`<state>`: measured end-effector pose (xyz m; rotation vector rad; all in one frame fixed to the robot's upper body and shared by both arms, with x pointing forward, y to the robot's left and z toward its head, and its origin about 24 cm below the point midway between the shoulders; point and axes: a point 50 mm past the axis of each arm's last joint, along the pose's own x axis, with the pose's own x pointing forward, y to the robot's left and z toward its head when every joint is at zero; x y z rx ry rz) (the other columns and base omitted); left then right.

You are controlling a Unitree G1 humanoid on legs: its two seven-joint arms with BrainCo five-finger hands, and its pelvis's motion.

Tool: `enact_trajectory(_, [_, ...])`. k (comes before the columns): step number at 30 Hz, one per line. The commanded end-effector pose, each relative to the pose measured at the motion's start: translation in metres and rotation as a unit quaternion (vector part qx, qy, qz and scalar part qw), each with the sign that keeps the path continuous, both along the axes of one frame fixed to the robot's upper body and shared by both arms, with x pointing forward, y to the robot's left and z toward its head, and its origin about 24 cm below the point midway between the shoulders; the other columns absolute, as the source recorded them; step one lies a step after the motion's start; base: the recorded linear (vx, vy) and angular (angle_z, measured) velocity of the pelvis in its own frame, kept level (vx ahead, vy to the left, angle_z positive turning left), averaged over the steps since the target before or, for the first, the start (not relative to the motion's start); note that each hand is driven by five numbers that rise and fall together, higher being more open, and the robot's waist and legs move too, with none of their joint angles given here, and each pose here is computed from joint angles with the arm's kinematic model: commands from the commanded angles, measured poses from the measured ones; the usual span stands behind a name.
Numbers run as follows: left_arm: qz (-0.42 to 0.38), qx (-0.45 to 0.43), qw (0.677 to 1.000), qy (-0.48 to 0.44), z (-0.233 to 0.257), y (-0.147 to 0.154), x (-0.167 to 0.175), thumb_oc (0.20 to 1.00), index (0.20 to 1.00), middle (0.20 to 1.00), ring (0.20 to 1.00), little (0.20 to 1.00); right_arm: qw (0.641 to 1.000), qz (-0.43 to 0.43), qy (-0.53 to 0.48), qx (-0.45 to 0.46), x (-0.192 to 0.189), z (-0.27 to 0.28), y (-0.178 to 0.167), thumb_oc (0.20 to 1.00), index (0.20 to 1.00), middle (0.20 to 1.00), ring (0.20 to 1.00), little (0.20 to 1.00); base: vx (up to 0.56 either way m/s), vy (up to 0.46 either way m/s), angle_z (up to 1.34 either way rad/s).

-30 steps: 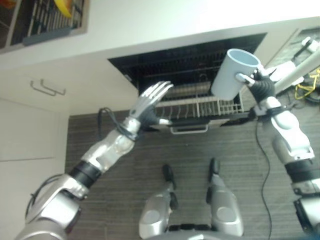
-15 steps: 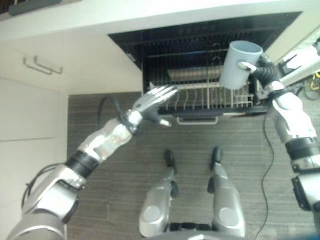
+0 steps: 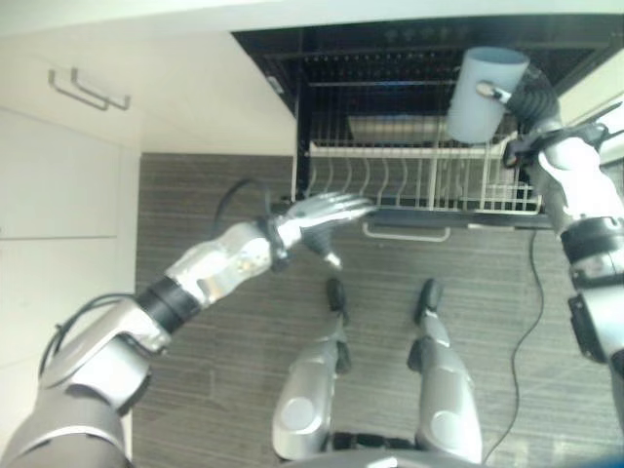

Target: Place the dishes in the dishwasher.

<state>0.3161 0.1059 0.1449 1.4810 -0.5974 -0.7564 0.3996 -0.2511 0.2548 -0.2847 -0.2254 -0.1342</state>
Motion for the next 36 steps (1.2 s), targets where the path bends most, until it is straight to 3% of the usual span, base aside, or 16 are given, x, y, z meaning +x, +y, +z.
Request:
enact_trajectory(1, [-0.037,0.051,0.998,0.015,-0.039,-0.002,-0.026,1.0,1.0,1.0,1.0,1.0,0.997,-0.004,-0.075,-0.028,-0.002,0.058,0.008,0.2,0.2,0.2,0.2,0.2,0.04,0.048,0.06])
enact_trajectory(10, [-0.04,0.043,0.998,0.002,-0.064,-0.007,-0.038,1.0,1.0,1.0,1.0,1.0,0.998,-0.049,-0.042,-0.003,0.005,0.046,-0.002,0.2,0.2,0.2,0.2,0.2,0.01,0.014,0.03])
enact_trajectory(25, [-0.039,0.024,0.999,-0.016,-0.104,-0.012,-0.06,1.0,1.0,1.0,1.0,1.0,0.993,-0.104,0.045,0.031,0.007,-0.021,-0.02,0.2,0.2,0.2,0.2,0.2,0.0,0.028,-0.01])
enact_trajectory(27, [-0.039,0.026,0.999,-0.017,-0.106,-0.012,-0.061,1.0,1.0,1.0,1.0,1.0,0.992,-0.102,0.055,0.047,0.006,-0.026,-0.022,0.564,0.564,0.564,0.564,0.564,0.0,0.0,0.0])
enact_trajectory(28, [-0.04,0.025,0.999,-0.016,-0.106,-0.012,-0.061,1.0,1.0,1.0,1.0,1.0,0.991,-0.102,0.06,0.058,0.007,-0.029,-0.022,1.0,1.0,1.0,1.0,1.0,0.0,0.0,0.0])
enact_trajectory(32, [-0.035,0.022,0.999,-0.024,-0.108,-0.012,-0.062,1.0,1.0,1.0,1.0,1.0,0.989,-0.106,0.064,0.078,0.006,-0.035,-0.023,1.0,1.0,1.0,1.0,1.0,0.0,0.0,0.0])
enact_trajectory(36, [-0.033,0.023,0.999,-0.028,-0.109,-0.012,-0.063,1.0,1.0,1.0,1.0,1.0,0.979,-0.202,0.025,0.036,0.001,-0.031,-0.031,1.0,1.0,1.0,1.0,1.0,0.0,0.0,0.0])
